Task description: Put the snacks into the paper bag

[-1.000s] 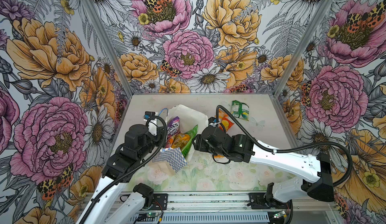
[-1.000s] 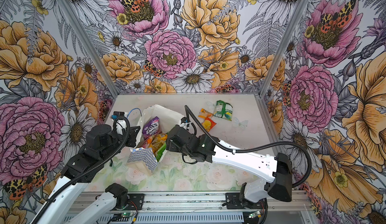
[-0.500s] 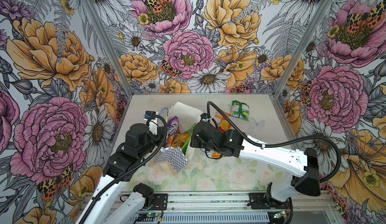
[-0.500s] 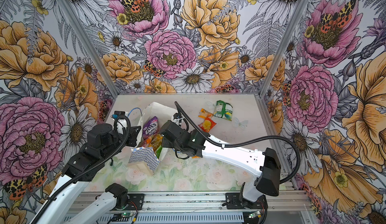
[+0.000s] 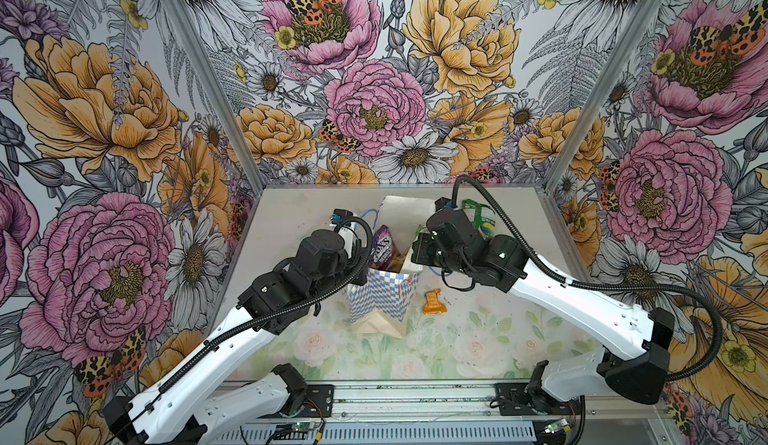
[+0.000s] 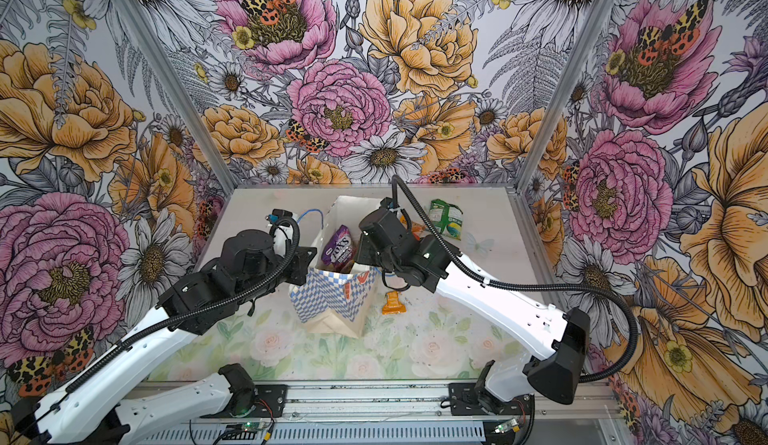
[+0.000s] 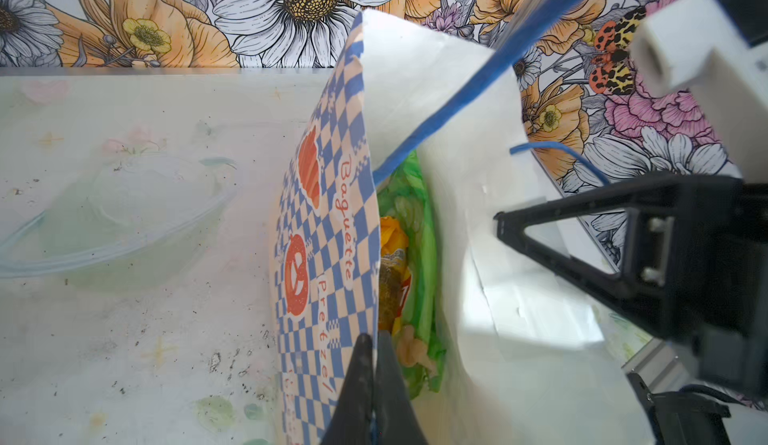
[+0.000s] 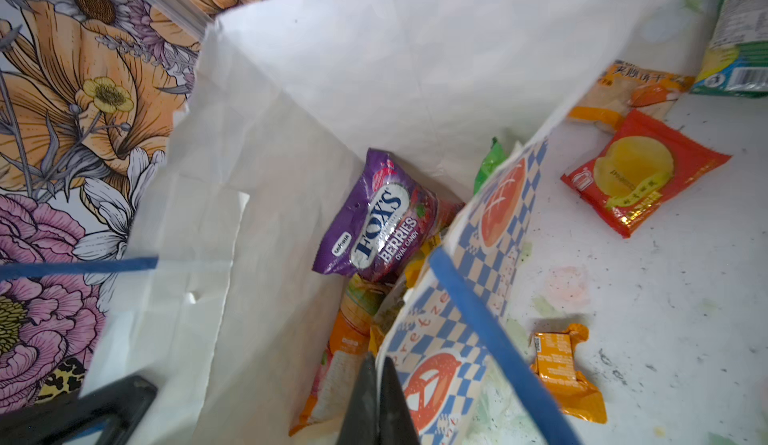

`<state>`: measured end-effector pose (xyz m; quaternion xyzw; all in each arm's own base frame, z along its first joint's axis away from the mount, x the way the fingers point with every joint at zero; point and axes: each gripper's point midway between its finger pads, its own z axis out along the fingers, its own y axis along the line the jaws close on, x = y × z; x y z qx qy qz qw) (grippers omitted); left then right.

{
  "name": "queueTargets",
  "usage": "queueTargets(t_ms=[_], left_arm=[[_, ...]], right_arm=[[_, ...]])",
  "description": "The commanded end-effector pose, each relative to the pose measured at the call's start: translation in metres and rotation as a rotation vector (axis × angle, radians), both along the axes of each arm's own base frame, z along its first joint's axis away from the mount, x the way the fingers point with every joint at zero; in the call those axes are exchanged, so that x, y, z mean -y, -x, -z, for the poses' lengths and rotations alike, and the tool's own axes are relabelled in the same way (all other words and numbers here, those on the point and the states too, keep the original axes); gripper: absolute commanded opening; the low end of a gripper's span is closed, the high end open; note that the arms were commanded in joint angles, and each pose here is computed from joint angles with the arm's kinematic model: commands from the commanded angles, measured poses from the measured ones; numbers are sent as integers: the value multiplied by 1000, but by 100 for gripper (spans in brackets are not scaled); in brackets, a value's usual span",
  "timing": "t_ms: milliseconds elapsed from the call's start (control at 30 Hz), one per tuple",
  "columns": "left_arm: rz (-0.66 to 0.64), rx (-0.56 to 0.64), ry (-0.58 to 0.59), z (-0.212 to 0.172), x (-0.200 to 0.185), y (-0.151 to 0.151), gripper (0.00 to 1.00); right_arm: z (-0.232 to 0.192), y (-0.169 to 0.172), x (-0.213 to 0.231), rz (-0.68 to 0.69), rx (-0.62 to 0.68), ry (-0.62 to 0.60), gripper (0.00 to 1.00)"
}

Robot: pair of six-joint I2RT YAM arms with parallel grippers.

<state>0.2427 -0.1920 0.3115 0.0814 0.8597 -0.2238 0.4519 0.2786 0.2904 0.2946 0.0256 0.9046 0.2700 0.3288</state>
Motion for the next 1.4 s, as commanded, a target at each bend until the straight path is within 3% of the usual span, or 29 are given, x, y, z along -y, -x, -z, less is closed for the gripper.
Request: queueTargets(t_ms=[0,367,500,700,1133,1367], left_arm=[[-93,96,210,-54,-3,-5,0],[-193,46,273,-31,-23,1,0],[-266,40,283,-20,-37,2,0],[-388,43,245,-7,-66,5,0],[-317,36,268,-11,-55,9,0],[-257,28,283,-16,-38,12,0]], right_arm=[[-35,-8,-2,-45,75,-87,0],[-2,-13,-18,-100,-8,-47,0],[-3,-7,-39,-187,-20,-52,0],[7,8,-45,-236,-62,42,0],[-24,4,-49,-244,0,32,46],[-19,0,-39,-204,-7,150,54]])
